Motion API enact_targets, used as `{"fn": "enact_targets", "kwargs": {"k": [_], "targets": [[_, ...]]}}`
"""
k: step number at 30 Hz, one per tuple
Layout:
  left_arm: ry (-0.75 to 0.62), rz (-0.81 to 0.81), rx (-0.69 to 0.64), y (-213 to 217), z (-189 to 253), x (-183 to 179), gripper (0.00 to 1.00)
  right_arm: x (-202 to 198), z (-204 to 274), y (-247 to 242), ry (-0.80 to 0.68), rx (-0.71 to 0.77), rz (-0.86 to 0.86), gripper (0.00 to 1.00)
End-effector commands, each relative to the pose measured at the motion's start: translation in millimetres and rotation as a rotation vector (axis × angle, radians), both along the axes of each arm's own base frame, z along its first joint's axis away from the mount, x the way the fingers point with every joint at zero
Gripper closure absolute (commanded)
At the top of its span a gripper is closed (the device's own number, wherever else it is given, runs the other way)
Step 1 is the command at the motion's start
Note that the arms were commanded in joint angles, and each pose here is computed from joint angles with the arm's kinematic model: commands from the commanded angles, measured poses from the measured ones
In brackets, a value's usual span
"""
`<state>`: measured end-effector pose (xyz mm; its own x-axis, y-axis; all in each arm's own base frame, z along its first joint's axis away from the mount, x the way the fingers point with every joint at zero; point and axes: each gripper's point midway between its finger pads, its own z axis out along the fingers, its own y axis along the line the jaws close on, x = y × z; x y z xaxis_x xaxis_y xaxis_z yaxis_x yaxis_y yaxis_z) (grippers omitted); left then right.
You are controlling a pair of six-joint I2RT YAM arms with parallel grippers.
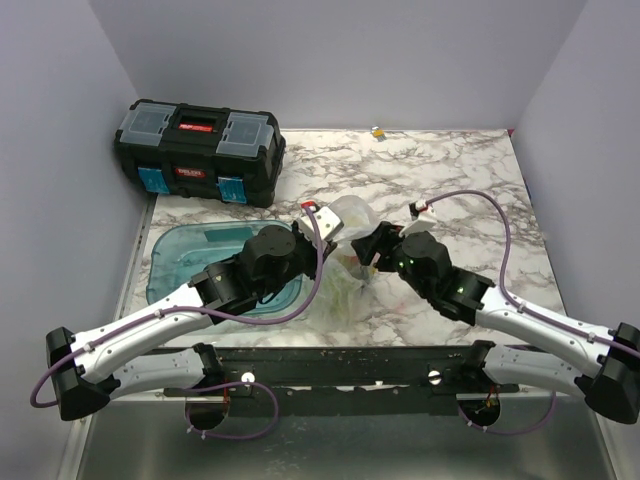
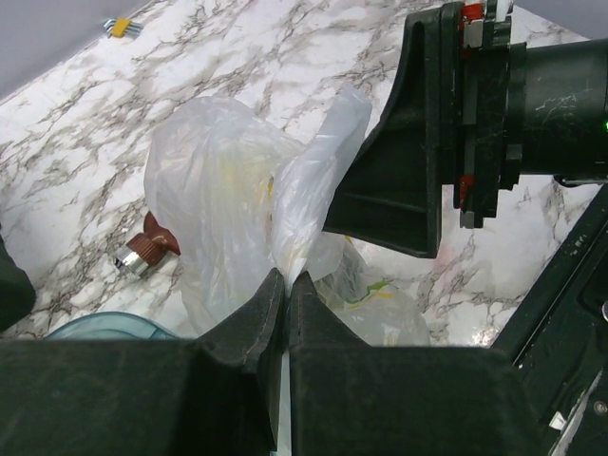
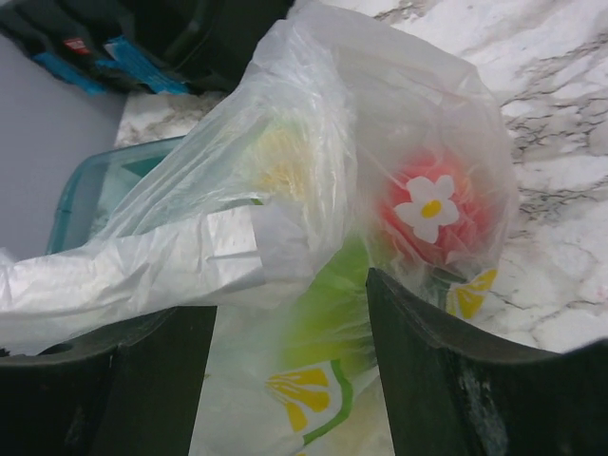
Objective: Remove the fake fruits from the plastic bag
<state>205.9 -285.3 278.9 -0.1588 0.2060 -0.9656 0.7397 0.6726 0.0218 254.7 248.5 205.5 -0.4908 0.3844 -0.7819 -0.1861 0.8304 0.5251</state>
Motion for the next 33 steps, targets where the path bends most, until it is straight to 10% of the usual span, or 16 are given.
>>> {"fn": "enact_targets", "kwargs": {"k": [1, 14, 26, 33], "targets": [[-0.007, -0.058, -0.052, -7.5, 9.4, -7.3, 1.00, -6.5, 39.8, 17.0, -0.131, 0.202, 0.088, 0.34], [-0.016, -0.093, -0.074, -9.4, 13.1, -12.9, 1.00, -5.6, 41.3, 19.7, -0.134, 0.378, 0.052, 0.21], [-0.033, -0.067, -0.086, -3.4, 15.4, -10.9, 1.00, 6.5, 14.5, -4.6, -0.080, 0.097, -0.050, 0.96], [-0.051, -0.048, -0.110, 0.2, 16.9, -9.2, 1.00, 6.5, 17.2, -72.0, -0.069, -0.275, -0.208, 0.99]]}}
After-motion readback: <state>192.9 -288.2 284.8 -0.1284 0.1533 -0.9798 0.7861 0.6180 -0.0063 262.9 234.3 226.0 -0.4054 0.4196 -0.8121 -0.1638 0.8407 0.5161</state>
